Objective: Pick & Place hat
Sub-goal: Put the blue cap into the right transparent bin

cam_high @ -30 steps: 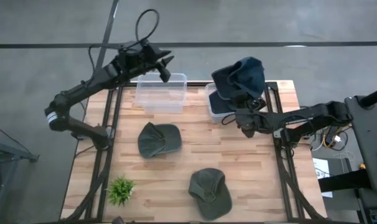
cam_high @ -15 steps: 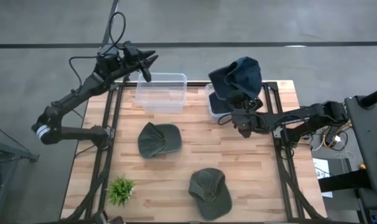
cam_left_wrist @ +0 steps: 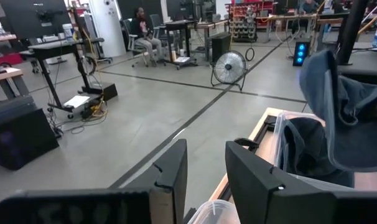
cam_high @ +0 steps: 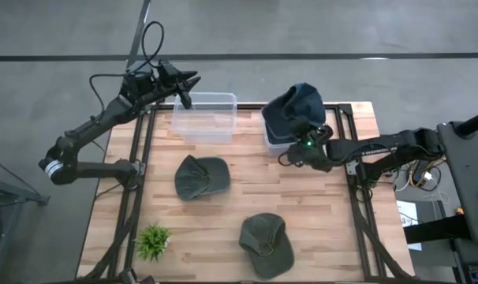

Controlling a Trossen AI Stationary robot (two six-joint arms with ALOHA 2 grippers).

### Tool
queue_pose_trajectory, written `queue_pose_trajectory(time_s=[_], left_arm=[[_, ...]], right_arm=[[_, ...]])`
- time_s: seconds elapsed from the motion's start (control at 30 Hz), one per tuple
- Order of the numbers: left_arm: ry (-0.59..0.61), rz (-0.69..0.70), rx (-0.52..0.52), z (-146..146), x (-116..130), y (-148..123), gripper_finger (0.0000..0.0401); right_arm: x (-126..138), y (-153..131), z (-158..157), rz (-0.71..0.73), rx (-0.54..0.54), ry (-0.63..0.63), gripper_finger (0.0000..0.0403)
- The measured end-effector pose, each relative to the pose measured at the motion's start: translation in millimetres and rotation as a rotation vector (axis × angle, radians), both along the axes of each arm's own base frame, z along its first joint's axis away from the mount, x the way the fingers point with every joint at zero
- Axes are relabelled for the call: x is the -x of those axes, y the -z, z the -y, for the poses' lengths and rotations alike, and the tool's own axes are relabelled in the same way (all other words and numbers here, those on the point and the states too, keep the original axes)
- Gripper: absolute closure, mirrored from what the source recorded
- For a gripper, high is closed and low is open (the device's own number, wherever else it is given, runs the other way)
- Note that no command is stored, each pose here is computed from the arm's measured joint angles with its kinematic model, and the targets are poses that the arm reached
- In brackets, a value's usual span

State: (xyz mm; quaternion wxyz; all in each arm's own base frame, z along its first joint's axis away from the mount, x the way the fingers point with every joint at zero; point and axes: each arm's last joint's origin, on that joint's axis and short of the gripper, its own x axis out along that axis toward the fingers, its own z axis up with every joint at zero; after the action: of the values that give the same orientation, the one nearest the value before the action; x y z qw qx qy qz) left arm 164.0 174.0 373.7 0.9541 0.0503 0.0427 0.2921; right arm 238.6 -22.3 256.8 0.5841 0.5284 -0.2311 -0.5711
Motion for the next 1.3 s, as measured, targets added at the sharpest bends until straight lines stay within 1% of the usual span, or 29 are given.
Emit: queue_pose_trajectory(time_s=[0.07, 0.1, 0.2, 0.27, 0.37, 0.43, 0.5, 0.57, 0.7, 0.87, 1.1, 1.23, 1.3], left_arm=[[0.0, -0.001, -0.001, 0, 0, 0, 0.0298], [0.001, -0.002, -0.004, 0, 0, 0, 0.0298], [0.001, -0.009, -0.015, 0, 0, 0, 0.0298], [0.001, -0.01, -0.016, 0, 0, 0, 0.0298], [0.001, -0.007, -0.018, 0, 0, -1, 0.0298], [0.001, -0.006, -0.02, 0, 0, -1, 0.0298], [0.001, -0.006, -0.019, 0, 0, -1, 0.0298], [0.001, -0.003, -0.016, 0, 0, -1, 0.0298], [0.001, 0.0, -0.019, 0, 0, -1, 0.0298], [0.0, 0.003, -0.017, 0, 0, -1, 0.0298], [-0.001, 0.035, -0.011, 1, 0, -4, 0.0298], [-0.001, 0.064, -0.013, 6, 5, -9, 0.0298], [-0.001, 0.082, -0.016, 9, 8, -13, 0.0298]], right_arm=[[7, -8, -1, -0.032, -0.082, 0.018, 0.0392], [9, -16, -1, -0.068, -0.112, 0.016, 0.0392], [18, -38, 2, -0.181, -0.252, -0.005, 0.0392], [23, -52, 5, -0.222, -0.292, -0.002, 0.0392], [26, -65, 11, -0.228, -0.284, 0.027, 0.0392], [28, -69, 16, -0.235, -0.284, 0.046, 0.0392], [31, -69, 20, -0.26, -0.327, 0.055, 0.0392], [30, -66, 21, -0.255, -0.364, 0.051, 0.0392], [25, -62, 22, -0.219, -0.344, 0.048, 0.0392], [28, -63, 27, -0.217, -0.338, 0.075, 0.0392], [27, -66, 35, -0.146, -0.342, 0.098, 0.0392], [22, -67, 39, -0.074, -0.345, 0.106, 0.0392], [19, -65, 41, -0.065, -0.344, 0.109, 0.0392]])
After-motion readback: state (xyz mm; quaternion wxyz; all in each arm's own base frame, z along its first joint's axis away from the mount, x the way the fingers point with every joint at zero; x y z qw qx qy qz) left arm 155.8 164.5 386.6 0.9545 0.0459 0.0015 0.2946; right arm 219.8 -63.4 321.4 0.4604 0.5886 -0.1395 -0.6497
